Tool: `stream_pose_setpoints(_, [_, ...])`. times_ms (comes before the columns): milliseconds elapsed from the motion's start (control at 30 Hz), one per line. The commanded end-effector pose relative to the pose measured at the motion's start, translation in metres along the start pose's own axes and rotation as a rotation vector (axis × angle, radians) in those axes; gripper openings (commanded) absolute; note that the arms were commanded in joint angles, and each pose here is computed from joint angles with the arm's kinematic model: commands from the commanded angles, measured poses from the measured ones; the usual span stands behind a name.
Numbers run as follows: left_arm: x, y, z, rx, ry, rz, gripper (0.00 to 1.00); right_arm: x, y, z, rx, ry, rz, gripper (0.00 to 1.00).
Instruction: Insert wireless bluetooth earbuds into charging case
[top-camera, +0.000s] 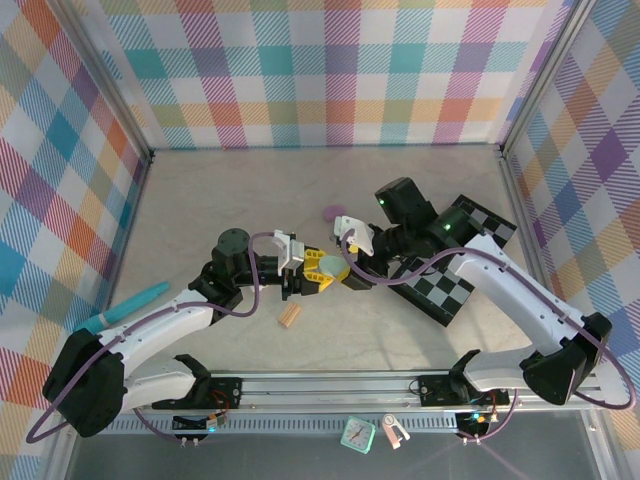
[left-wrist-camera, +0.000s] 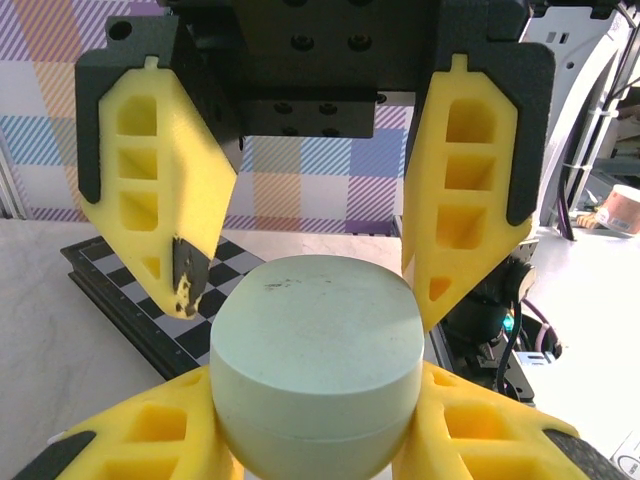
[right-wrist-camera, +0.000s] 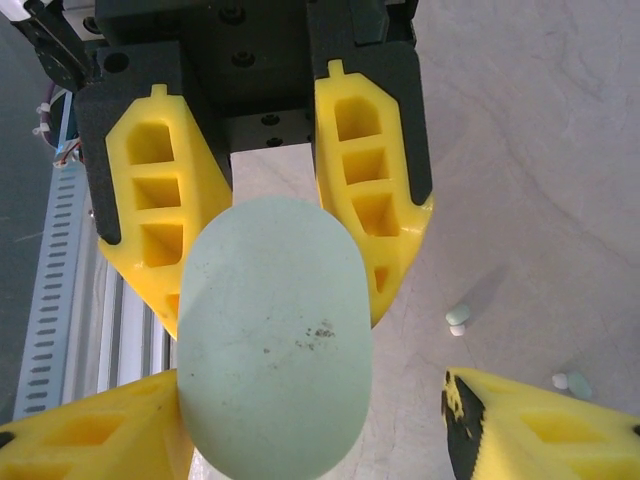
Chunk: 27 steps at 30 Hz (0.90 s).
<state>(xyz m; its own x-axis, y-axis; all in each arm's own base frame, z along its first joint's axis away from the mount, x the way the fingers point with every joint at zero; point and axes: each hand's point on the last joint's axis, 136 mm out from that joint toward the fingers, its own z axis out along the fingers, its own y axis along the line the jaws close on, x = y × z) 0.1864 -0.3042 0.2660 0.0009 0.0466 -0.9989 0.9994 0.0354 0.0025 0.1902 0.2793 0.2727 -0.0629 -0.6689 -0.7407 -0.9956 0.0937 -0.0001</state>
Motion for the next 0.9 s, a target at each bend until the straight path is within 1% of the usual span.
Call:
stream_pose_setpoints(0, [-0.001, -0.017, 0.0, 0.07, -0.005, 0.032, 0.3, -0.015, -0.01, -0.014, 0.066, -0.067, -0.024, 0.66])
stream_pose_setpoints(600, [0.0, -0.015, 0.0, 0.061, -0.008, 0.029, 0.3, -0.022, -0.033, -0.029, 0.175, -0.124, 0.037, 0.7])
stream_pose_setpoints(667, [0.002, -0.014, 0.001, 0.054, -0.007, 0.029, 0.3, -0.024, -0.031, -0.031, 0.173, -0.137, 0.031, 0.72])
stream_pose_setpoints(767, [0.003, -0.012, 0.001, 0.046, -0.005, 0.028, 0.31, -0.029, -0.028, -0.034, 0.168, -0.163, 0.011, 0.78])
stream_pose_setpoints(867, [0.006, -0.006, 0.001, 0.015, -0.002, 0.026, 0.31, -0.035, -0.019, -0.041, 0.148, -0.214, -0.022, 0.81])
